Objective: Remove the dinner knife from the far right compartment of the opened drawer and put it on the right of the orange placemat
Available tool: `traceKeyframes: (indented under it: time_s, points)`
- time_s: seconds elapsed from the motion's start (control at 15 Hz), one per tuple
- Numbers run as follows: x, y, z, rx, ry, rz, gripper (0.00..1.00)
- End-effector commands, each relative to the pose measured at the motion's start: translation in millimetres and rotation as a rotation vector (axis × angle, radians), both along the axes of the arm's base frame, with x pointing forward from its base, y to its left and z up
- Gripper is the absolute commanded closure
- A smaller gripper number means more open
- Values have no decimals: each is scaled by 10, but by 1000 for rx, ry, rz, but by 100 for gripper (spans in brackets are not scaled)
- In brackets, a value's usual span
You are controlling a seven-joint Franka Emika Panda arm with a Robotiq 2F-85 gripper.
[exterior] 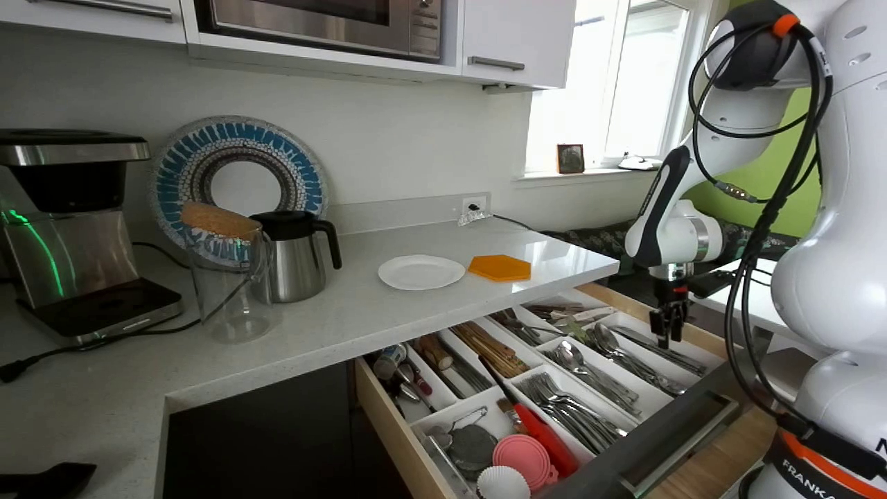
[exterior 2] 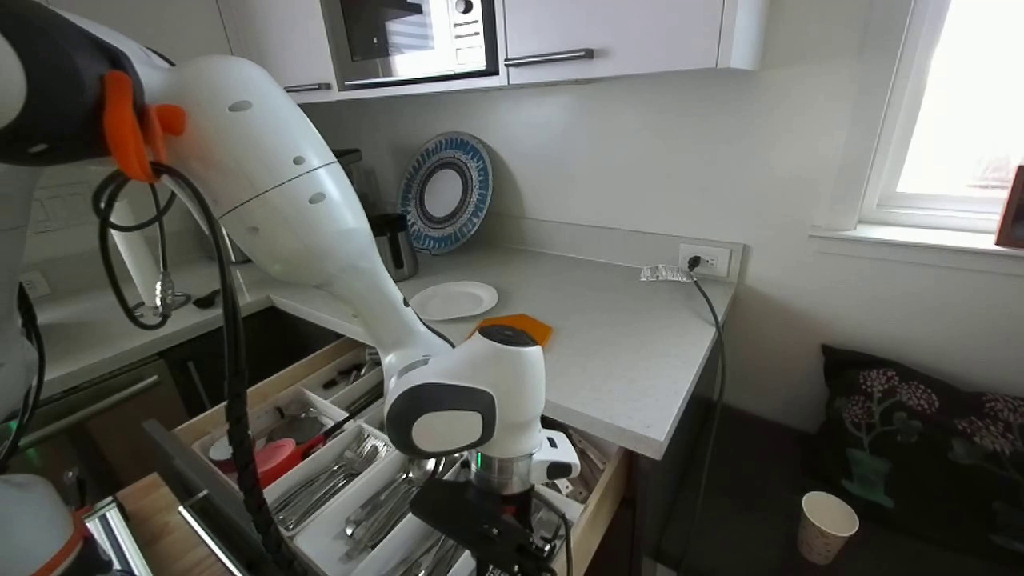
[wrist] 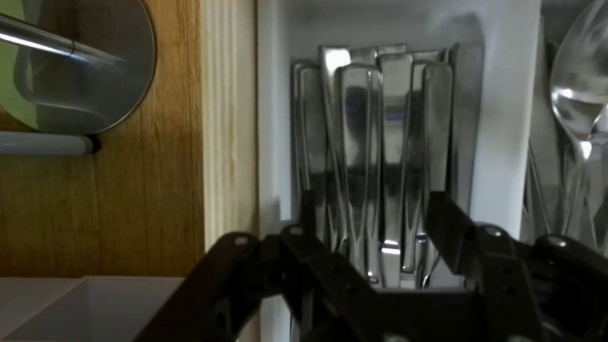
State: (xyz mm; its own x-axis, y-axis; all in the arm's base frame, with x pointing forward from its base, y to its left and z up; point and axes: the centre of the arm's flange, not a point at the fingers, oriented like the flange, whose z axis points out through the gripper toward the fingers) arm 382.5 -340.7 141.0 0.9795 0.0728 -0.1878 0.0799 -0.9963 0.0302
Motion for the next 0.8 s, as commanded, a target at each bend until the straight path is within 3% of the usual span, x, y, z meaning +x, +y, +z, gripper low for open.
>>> traceKeyframes:
  time_s: [0.0, 0.07, 0.2, 0.4, 0.73]
  points:
    - [37, -62, -108, 14, -4, 9, 43]
    - [35, -54, -96, 10, -7, 8, 44]
    - [27, -22, -112, 3, -10, 5, 58]
    - [-4, 9, -140, -5, -12, 2, 70]
    - [-11, 26, -170, -27, -46, 0, 63]
